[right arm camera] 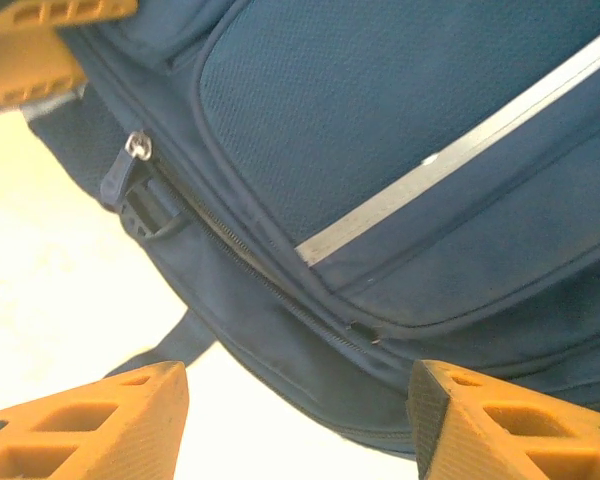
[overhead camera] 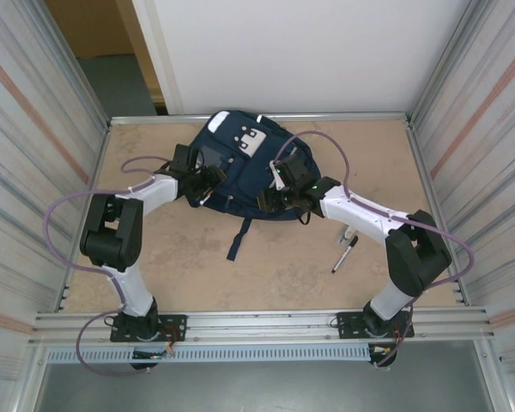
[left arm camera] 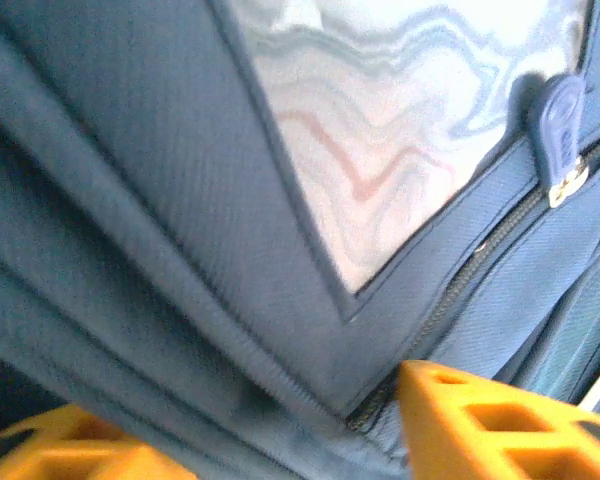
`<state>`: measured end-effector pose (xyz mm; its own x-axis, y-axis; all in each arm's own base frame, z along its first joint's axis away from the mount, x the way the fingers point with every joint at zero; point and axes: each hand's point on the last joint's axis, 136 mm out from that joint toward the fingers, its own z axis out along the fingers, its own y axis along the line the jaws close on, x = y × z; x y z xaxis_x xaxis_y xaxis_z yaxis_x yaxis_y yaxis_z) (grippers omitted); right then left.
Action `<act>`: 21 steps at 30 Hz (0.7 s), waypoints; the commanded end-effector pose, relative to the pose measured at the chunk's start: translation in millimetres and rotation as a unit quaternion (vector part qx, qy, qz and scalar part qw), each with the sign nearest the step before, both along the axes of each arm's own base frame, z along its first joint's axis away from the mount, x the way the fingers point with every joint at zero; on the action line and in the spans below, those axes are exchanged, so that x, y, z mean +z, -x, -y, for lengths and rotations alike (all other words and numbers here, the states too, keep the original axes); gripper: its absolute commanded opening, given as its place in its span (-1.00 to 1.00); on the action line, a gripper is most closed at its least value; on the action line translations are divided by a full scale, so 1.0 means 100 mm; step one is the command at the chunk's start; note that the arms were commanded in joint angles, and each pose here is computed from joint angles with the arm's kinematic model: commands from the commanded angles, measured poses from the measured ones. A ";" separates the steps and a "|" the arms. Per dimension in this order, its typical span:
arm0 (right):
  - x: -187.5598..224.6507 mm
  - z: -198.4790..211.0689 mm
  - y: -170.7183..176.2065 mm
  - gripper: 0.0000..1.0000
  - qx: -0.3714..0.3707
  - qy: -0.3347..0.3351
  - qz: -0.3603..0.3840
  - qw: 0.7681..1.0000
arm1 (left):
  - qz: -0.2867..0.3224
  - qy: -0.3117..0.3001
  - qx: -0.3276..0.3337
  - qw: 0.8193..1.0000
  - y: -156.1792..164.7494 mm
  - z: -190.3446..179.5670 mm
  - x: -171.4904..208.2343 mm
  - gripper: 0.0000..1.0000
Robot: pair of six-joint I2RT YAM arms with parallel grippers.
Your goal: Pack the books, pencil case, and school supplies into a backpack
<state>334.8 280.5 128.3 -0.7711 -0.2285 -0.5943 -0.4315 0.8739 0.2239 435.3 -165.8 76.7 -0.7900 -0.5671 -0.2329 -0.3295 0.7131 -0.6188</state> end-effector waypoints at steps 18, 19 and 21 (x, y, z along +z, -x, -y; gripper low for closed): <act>-0.23 -0.67 0.24 0.11 -0.160 -0.087 -0.117 0.976 | 0.039 0.058 -0.017 0.997 0.45 0.45 0.64 -1.00; -0.20 -0.64 0.23 0.12 -0.173 -0.082 -0.111 0.975 | 0.038 0.063 -0.019 0.997 0.46 0.46 0.63 -1.00; -0.16 -0.58 0.24 0.11 -0.197 -0.073 -0.097 0.973 | 0.036 0.075 -0.021 0.996 0.48 0.49 0.62 -1.00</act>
